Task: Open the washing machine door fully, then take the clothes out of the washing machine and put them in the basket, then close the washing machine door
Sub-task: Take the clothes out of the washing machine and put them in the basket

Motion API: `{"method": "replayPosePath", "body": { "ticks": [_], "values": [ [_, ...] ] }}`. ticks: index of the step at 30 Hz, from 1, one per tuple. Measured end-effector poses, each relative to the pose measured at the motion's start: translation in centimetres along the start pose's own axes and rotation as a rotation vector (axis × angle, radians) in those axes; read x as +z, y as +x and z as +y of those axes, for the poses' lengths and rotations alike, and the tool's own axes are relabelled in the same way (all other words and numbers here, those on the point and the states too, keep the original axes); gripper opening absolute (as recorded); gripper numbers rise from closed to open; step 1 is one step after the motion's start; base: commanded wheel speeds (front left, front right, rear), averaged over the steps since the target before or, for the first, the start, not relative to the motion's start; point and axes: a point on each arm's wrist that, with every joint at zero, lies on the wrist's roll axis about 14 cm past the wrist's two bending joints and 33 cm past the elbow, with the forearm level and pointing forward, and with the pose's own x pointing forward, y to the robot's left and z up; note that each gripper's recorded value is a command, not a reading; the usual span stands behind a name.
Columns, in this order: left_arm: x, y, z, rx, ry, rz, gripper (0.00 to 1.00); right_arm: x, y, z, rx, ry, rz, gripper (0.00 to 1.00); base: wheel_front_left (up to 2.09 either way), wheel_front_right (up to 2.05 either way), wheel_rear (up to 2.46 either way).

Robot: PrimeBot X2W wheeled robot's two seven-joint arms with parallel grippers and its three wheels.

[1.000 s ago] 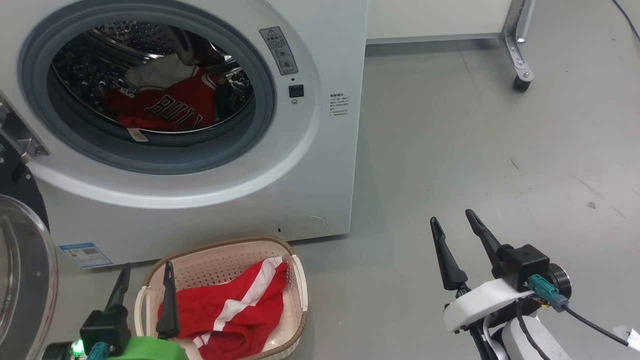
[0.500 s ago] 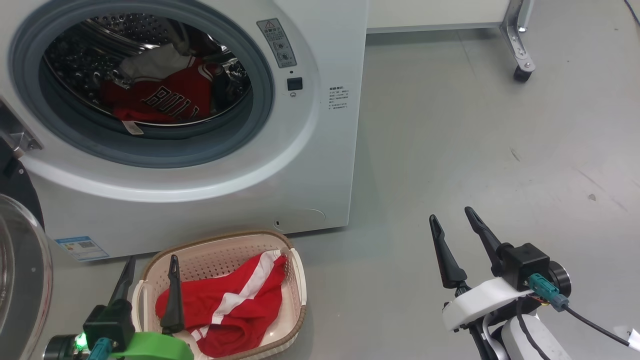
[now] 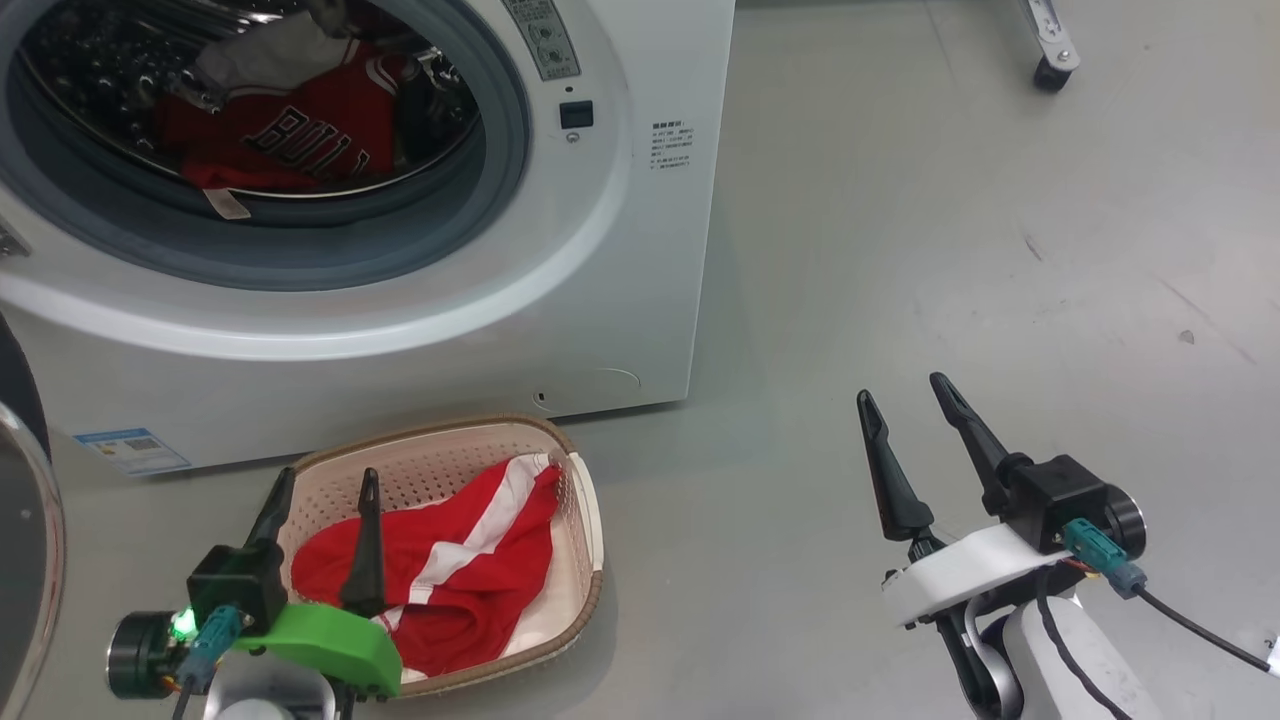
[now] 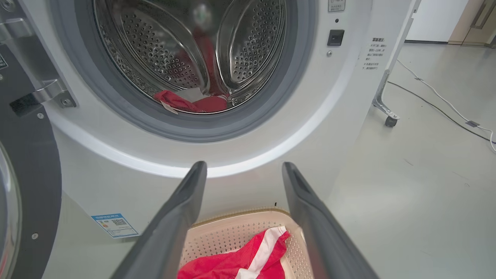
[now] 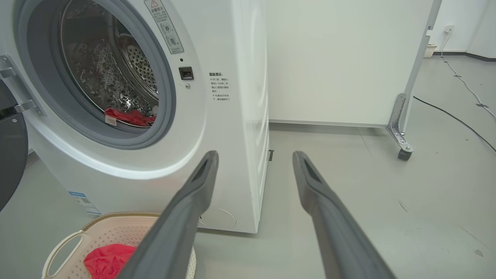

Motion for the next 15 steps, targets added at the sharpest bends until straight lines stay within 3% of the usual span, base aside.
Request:
{"method": "replayPosePath", "body": {
  "ticks": [15],
  "values": [
    [-2.1,8.8,0.0,-0.056,0.094,0.126,1.00,-1.0,4.5,0.0,0.032,0.007,0.006,1.00,0.00,0.00,0.00]
  ]
}}
